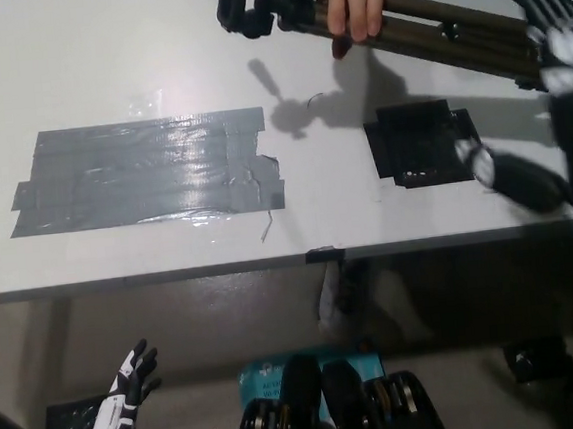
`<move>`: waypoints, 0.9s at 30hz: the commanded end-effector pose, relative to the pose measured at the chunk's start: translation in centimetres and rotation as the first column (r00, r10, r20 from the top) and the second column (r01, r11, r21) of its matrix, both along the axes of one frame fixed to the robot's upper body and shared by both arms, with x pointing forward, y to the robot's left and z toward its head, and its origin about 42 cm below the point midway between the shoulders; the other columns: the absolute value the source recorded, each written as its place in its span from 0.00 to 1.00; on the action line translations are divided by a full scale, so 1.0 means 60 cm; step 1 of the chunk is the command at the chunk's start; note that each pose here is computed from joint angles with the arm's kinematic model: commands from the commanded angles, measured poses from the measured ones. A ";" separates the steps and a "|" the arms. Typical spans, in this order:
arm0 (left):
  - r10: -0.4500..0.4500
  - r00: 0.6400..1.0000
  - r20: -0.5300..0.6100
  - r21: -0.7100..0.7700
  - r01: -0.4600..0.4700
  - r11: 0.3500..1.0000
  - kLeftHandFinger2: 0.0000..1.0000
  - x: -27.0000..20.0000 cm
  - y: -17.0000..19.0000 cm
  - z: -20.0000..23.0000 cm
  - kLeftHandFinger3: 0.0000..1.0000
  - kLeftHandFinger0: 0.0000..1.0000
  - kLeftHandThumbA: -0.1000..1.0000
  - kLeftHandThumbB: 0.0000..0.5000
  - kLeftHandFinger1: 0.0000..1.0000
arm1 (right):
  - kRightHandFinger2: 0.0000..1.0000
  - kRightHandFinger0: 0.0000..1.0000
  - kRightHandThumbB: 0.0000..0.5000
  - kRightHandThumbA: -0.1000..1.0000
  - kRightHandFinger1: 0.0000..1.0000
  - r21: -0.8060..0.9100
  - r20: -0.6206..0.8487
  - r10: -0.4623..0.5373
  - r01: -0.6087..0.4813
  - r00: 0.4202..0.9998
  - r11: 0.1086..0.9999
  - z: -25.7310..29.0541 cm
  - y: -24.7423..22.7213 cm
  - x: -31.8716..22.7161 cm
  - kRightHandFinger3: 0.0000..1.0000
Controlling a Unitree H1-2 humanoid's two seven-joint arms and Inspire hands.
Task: A person hands a tripod to the robot which it grabs with its right hand and places in the middle of the table in front of it
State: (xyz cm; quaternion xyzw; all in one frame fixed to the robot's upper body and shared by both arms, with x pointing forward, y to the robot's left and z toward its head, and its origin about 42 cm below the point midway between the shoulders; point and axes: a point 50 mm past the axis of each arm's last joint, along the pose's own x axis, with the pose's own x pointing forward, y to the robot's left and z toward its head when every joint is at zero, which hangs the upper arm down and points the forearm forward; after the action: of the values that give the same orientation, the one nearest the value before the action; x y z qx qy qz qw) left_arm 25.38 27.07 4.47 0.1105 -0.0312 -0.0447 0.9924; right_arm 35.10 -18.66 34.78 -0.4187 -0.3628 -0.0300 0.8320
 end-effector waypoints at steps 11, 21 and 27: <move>-0.029 0.996 0.083 0.011 0.028 1.000 1.00 0.021 0.006 0.031 1.00 0.91 1.00 0.44 1.00 | 1.00 1.00 1.00 0.92 1.00 -0.323 -0.304 -0.304 0.203 0.903 0.924 0.016 0.000 0.240 1.00; -0.043 0.996 0.076 -0.003 0.043 0.999 1.00 0.020 0.004 0.033 1.00 0.90 1.00 0.43 1.00 | 1.00 1.00 1.00 0.91 1.00 -0.388 -0.366 -0.369 0.220 0.854 0.895 0.010 -0.004 0.317 1.00; -0.045 0.996 0.079 -0.010 0.046 0.999 1.00 0.023 0.003 0.036 1.00 0.87 1.00 0.45 1.00 | 0.25 0.02 0.42 0.01 0.07 -0.135 0.024 -0.322 0.322 0.947 0.937 0.027 0.008 0.333 0.34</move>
State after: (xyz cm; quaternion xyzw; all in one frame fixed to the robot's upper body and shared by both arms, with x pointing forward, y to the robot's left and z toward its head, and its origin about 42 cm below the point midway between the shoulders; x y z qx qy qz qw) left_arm 26.33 26.94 5.22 0.1097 -0.0443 -0.0543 0.9915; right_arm 54.02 -19.09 30.16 -0.5978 -0.0580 0.0142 0.7994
